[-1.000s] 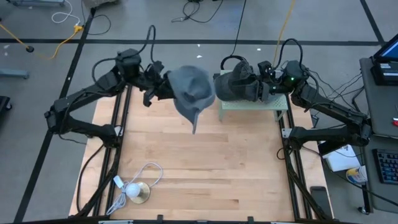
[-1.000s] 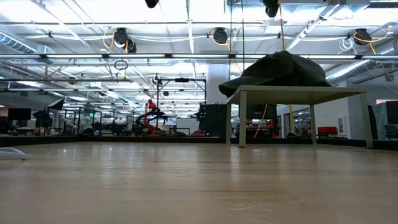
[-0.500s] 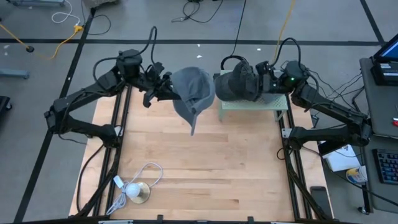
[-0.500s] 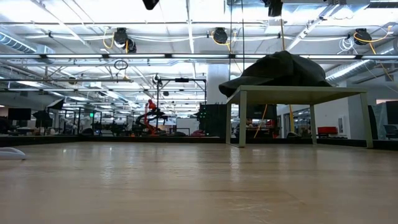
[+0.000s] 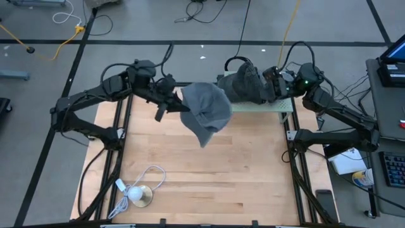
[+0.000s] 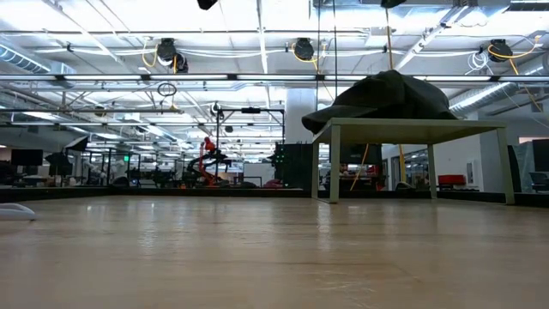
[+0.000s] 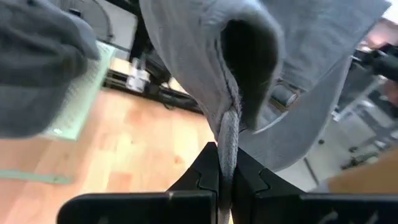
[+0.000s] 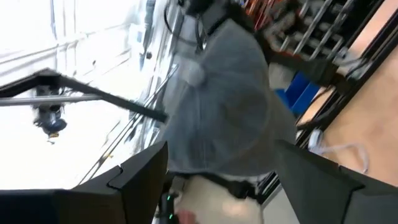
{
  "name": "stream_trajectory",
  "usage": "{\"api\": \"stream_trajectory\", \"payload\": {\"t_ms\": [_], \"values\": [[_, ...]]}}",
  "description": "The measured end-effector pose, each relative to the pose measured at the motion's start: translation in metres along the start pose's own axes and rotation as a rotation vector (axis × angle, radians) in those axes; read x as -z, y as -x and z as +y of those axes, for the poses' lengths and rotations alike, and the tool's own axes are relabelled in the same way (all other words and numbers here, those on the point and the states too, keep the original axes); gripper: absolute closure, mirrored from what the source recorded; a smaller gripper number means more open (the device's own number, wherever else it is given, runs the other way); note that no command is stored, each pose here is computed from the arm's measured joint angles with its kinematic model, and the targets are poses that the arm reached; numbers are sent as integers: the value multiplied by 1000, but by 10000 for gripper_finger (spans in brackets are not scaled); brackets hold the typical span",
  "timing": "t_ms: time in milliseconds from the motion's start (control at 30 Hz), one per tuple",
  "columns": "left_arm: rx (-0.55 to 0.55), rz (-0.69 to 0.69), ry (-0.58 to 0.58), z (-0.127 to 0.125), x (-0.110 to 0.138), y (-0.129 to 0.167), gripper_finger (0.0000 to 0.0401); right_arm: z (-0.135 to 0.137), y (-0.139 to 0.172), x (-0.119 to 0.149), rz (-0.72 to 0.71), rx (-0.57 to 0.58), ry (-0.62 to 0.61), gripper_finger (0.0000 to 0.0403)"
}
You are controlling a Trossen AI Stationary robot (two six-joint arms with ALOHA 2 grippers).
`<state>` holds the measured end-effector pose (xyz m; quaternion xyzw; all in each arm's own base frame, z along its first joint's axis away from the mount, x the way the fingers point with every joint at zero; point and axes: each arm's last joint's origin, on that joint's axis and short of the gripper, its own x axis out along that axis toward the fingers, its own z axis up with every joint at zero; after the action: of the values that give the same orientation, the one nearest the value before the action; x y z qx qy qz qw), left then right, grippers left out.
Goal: Pick & Place hat
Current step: Stack the gray cap on the gray cap on the shelf
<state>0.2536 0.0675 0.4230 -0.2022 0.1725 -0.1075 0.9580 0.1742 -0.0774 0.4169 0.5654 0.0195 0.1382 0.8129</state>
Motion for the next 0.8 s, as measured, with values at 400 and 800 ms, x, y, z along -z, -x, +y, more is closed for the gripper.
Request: {"api": "stream_trajectory", "payload": {"t_ms": [400, 800], "values": [[-79, 138, 28, -22, -27, -48, 394, 11, 8, 9, 79, -41, -27, 122], [-74, 201, 24, -17, -44, -86, 394, 2, 8, 13, 144, 20, -85, 122]]}}
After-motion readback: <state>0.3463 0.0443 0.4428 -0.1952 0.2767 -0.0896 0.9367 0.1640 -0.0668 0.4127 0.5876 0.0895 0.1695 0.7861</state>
